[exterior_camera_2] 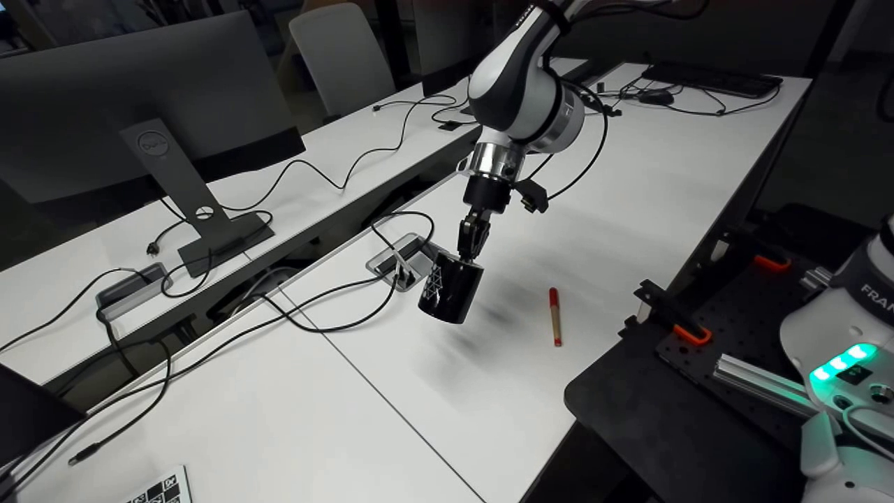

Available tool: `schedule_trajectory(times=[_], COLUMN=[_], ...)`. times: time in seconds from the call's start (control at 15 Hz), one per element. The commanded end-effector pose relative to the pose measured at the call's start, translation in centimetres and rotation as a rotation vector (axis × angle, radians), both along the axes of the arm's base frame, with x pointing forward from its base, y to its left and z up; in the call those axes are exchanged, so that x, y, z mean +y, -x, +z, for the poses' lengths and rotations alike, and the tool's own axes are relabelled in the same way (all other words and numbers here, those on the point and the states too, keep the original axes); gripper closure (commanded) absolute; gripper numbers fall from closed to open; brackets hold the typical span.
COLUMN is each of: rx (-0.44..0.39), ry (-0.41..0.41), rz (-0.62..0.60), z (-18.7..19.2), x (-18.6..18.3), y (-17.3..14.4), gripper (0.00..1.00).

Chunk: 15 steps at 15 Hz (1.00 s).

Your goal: Move the cup to the left

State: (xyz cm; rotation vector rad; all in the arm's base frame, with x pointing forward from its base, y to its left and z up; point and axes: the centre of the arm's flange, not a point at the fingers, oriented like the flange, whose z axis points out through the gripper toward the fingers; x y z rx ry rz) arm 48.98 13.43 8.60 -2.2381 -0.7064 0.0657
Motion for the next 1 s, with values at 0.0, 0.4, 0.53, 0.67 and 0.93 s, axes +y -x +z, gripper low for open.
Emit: schedule_trajectory(times=[0.0,0.4,0.53,0.67,0.93], rx=[0.039,0.068,0.071,0.074,0.079], ry=[-0.053,-0.019,0.007,0.023,0.055], rz=[-0.033,-0.101,-0.118,-0.127,-0.134], z=[-1.4,-3.7,-4.3,-5.0,-5.9], x=[-0.3,-0.8,-0.9,-1.0,-0.8], y=[-1.6,-2.4,-2.6,-2.7,-3.0], gripper=[0.98,0.98,0.98,0.98,0.98])
